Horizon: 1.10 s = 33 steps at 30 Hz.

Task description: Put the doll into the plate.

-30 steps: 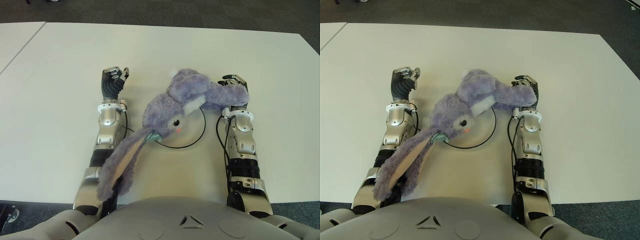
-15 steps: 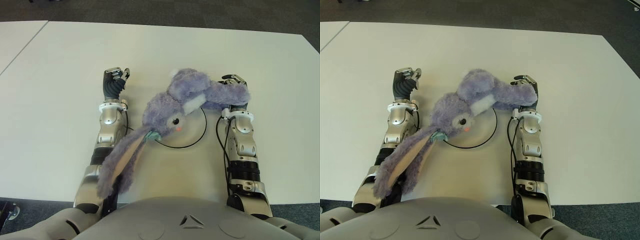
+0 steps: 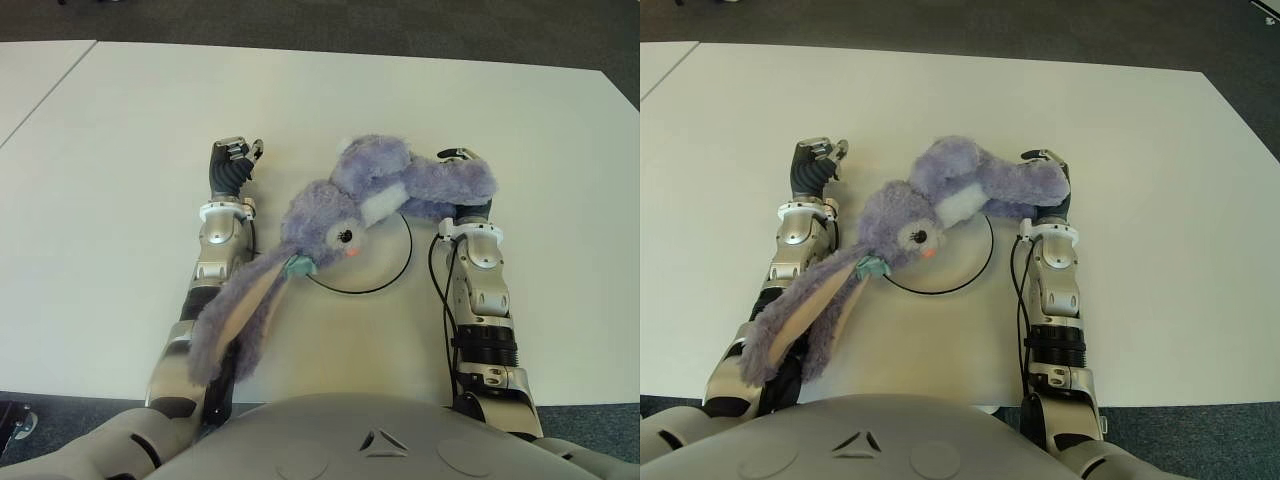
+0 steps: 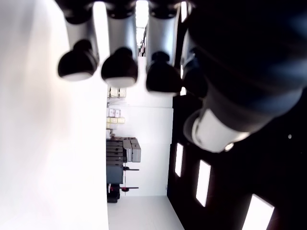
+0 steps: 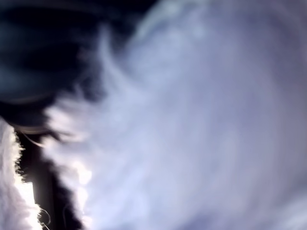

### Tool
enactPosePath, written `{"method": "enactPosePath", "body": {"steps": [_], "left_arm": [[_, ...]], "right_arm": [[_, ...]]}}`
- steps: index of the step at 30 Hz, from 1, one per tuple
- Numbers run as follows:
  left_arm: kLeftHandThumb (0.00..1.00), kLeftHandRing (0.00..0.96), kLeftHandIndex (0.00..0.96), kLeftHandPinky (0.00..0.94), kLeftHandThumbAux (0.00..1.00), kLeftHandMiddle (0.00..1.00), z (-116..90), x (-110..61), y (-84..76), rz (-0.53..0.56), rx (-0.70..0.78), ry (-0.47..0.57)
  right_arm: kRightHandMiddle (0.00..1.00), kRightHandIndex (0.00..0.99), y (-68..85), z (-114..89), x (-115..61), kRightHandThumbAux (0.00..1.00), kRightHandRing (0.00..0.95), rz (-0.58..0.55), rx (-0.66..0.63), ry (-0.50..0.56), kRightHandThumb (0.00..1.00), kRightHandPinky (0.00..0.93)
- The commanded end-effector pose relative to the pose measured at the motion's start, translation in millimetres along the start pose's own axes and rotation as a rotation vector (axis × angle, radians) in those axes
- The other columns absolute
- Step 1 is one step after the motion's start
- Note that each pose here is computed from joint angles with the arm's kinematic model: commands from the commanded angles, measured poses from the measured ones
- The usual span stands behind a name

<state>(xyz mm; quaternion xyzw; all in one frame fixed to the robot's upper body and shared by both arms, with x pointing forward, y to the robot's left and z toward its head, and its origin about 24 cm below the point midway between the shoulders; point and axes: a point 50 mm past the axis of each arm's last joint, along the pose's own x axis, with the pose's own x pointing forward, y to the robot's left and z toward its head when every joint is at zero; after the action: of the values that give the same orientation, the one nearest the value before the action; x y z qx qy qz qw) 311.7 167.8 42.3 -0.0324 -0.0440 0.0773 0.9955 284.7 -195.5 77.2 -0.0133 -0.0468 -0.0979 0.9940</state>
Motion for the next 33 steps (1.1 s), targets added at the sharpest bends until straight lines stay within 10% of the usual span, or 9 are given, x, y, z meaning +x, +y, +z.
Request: {"method": "enactPosePath", "body": {"steps": [1,33], "left_arm": [[0.418,0.855,0.778,0.826,0.769,0.85,-29.1,-16.6,9.7,0.016,0.002,0.107],[0.392,0.848,0.777,0.825,0.784,0.846,-25.9,-14.4,12.4,0.018,-0.002,0.089]], "right_arm": [[0.895,0.441,0.6,-14.0,-9.2,0.714,0.888,0.005,-0.001,0.063,0.718,0.9],[0.896,0.441,6.5,-9.7,-11.4,0.715,0.888,0.026,-0.006,0.051,0.719,0.896]]}}
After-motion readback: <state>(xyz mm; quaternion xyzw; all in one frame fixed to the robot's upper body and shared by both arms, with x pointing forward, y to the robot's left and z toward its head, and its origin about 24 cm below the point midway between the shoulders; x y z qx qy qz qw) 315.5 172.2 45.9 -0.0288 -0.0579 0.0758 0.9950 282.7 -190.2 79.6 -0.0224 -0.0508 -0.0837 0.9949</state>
